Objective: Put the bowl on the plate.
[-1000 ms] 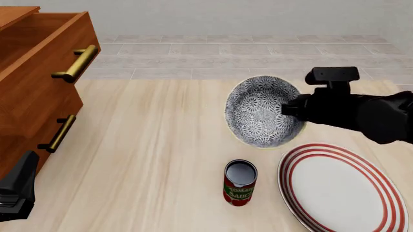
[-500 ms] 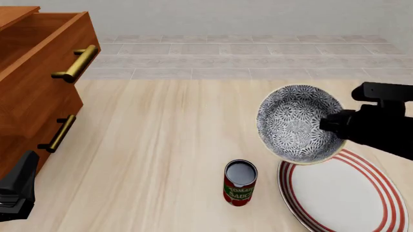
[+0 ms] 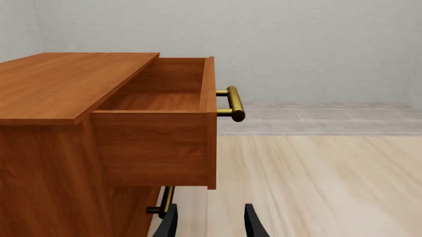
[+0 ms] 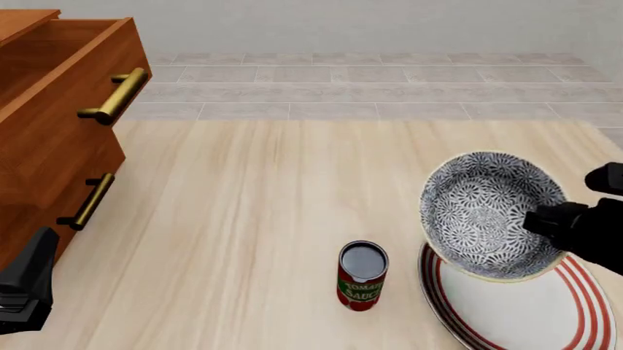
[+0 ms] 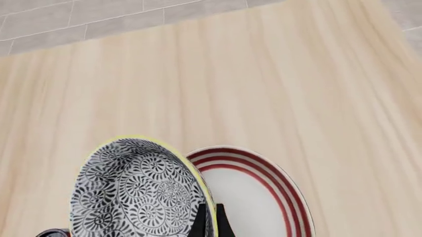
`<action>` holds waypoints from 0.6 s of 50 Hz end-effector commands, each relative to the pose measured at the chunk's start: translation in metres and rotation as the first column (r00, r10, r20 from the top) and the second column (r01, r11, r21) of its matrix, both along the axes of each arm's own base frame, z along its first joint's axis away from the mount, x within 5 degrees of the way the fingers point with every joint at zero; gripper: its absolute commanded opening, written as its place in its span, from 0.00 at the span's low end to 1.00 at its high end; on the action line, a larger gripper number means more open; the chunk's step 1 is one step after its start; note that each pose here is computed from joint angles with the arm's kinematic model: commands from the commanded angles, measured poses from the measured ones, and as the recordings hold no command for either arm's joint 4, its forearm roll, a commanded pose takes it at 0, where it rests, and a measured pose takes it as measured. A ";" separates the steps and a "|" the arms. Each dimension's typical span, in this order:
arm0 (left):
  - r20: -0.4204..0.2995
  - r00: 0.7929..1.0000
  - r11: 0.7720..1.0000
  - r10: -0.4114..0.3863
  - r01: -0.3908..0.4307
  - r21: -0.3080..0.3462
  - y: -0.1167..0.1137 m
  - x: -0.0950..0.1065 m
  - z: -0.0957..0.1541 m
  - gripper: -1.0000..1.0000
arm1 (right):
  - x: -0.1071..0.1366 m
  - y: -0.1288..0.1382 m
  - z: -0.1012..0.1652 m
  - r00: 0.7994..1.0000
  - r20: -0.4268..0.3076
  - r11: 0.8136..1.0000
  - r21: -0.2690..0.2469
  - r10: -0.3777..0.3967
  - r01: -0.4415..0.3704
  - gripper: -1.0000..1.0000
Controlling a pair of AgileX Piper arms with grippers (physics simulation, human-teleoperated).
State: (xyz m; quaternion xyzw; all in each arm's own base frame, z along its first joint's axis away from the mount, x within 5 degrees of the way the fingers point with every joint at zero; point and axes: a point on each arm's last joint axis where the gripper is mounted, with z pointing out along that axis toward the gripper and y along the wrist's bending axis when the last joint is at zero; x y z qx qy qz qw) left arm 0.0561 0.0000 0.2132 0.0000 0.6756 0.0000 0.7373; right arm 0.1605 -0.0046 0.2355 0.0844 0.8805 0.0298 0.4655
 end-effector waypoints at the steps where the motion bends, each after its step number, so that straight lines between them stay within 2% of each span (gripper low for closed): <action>1: 0.000 1.000 1.000 0.000 0.000 0.000 0.000 0.000 0.000 1.00 | -0.021 -0.006 -0.007 0.998 0.004 0.997 0.036 -0.069 0.069 0.00; 30: 0.000 1.000 1.000 0.000 0.000 0.000 0.000 0.000 0.000 1.00 | -0.051 -0.010 -0.037 0.987 -0.020 0.983 0.089 -0.159 0.160 0.00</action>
